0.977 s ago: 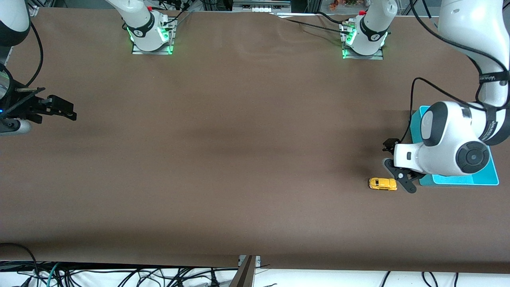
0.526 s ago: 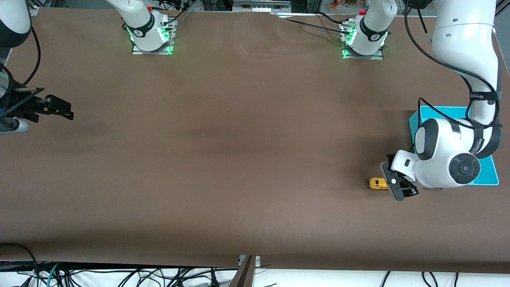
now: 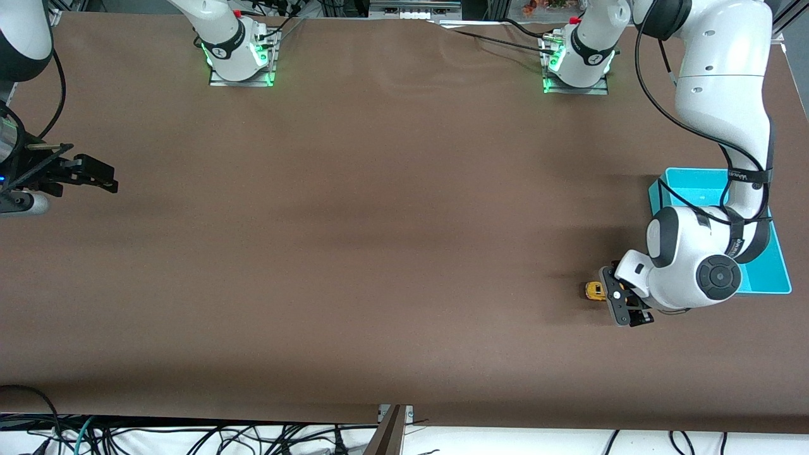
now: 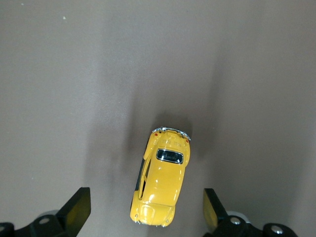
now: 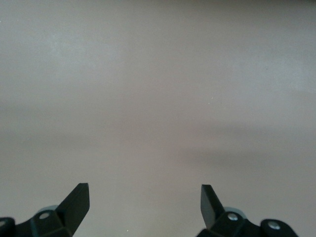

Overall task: Wind and store yellow beetle car
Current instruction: 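Lower the left gripper, close it on the car and lift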

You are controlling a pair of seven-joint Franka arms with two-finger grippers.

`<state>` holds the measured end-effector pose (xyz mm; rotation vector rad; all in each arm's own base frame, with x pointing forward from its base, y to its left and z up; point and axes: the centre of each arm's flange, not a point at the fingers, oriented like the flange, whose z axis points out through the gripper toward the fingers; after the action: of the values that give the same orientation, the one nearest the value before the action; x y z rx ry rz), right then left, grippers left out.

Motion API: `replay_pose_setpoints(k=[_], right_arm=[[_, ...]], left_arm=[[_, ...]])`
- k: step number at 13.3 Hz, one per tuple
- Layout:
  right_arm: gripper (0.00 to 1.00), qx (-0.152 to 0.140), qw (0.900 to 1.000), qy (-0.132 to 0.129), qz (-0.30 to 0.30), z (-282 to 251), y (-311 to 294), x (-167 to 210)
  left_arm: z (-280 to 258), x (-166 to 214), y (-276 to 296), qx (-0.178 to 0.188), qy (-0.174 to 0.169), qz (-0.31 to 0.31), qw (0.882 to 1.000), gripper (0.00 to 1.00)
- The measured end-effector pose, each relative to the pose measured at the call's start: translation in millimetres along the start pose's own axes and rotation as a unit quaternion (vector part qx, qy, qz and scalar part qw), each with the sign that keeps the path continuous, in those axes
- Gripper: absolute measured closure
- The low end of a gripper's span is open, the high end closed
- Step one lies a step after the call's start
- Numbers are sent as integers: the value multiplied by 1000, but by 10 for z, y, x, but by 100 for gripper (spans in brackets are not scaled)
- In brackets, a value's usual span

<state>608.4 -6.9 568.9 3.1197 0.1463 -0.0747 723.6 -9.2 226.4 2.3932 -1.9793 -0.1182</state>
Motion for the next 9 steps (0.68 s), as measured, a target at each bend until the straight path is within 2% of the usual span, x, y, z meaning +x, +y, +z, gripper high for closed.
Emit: replay_pose_setpoints(k=[3, 9], right_arm=[[0, 0, 1000, 0, 0, -1, -1, 1], [0, 0, 1000, 2, 0, -3, -2, 4]], left_arm=[[113, -26, -6, -1, -18, 19, 1000, 0], [335, -21, -30, 5, -20, 24, 999, 0]])
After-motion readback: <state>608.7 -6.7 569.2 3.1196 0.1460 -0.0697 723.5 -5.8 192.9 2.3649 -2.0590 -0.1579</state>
